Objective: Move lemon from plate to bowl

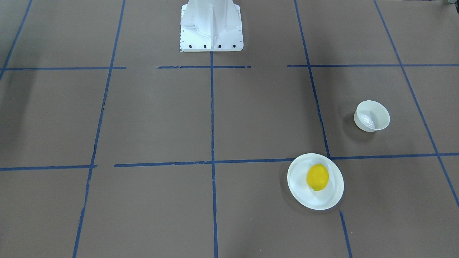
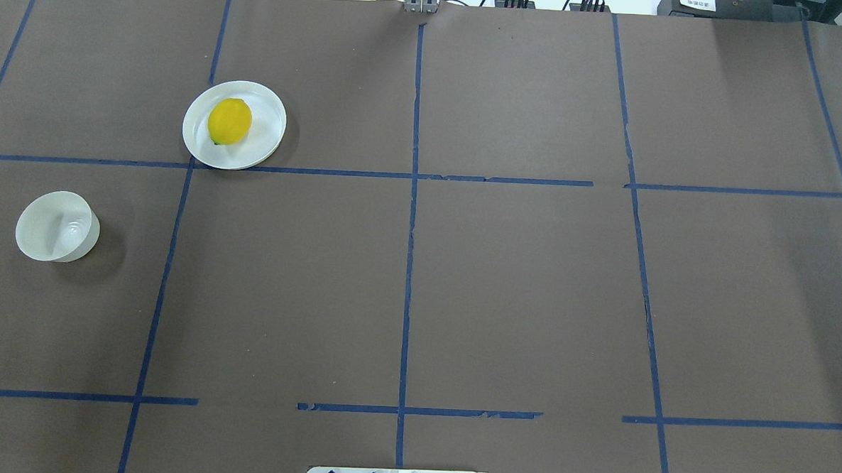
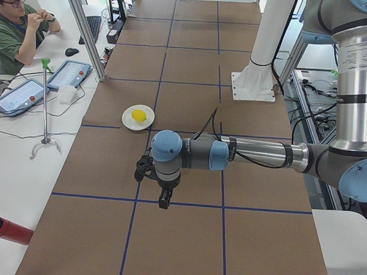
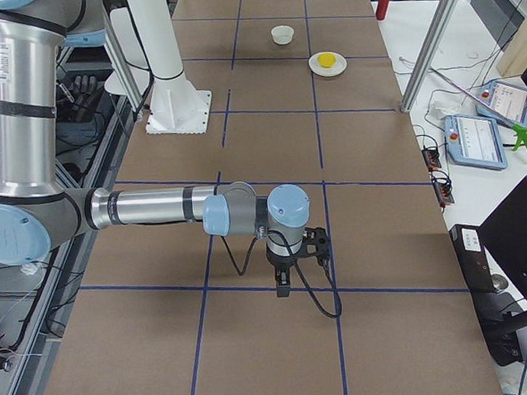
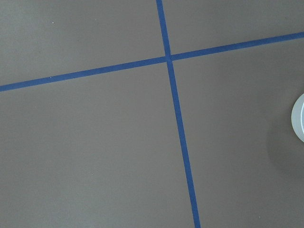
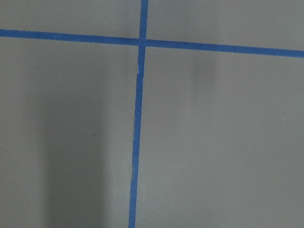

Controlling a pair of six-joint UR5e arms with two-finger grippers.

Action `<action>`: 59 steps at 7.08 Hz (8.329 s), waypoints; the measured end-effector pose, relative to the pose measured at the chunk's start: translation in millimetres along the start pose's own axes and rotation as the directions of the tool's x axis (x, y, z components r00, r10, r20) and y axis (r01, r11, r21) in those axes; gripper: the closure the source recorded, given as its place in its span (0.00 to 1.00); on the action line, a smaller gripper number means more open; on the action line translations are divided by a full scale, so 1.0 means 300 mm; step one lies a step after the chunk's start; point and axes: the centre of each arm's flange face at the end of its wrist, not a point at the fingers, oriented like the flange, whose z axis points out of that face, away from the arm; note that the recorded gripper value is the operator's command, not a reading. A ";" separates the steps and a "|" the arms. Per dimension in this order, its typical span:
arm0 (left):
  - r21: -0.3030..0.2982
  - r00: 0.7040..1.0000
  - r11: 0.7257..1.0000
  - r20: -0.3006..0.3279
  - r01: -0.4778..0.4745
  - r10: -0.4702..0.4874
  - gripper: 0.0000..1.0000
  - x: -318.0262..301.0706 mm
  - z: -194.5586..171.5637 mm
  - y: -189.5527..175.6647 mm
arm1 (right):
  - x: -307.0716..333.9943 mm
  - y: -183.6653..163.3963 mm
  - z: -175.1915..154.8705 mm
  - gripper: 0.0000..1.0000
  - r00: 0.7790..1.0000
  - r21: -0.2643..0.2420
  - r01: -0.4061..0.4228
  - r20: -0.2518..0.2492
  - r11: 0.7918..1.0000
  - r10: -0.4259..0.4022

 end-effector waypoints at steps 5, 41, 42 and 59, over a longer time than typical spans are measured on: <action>0.078 0.996 0.993 0.020 -0.085 0.084 0.00 0.030 -0.030 -0.049 | 0.000 0.000 0.000 0.00 1.000 0.000 0.000 0.000 1.000 0.000; 0.133 0.927 0.918 -0.066 0.374 -0.368 0.71 0.769 0.336 -0.414 | 0.000 0.000 0.000 0.00 1.000 0.000 0.000 0.000 1.000 0.000; 0.134 0.931 0.921 -0.072 0.365 -0.358 0.71 0.728 0.373 -0.343 | 0.000 0.000 0.000 0.00 1.000 0.000 0.000 0.000 1.000 0.000; 0.121 0.995 0.993 0.105 -0.011 -0.002 0.00 0.181 0.109 -0.204 | 0.000 0.000 0.000 0.00 1.000 0.000 0.000 0.000 1.000 0.000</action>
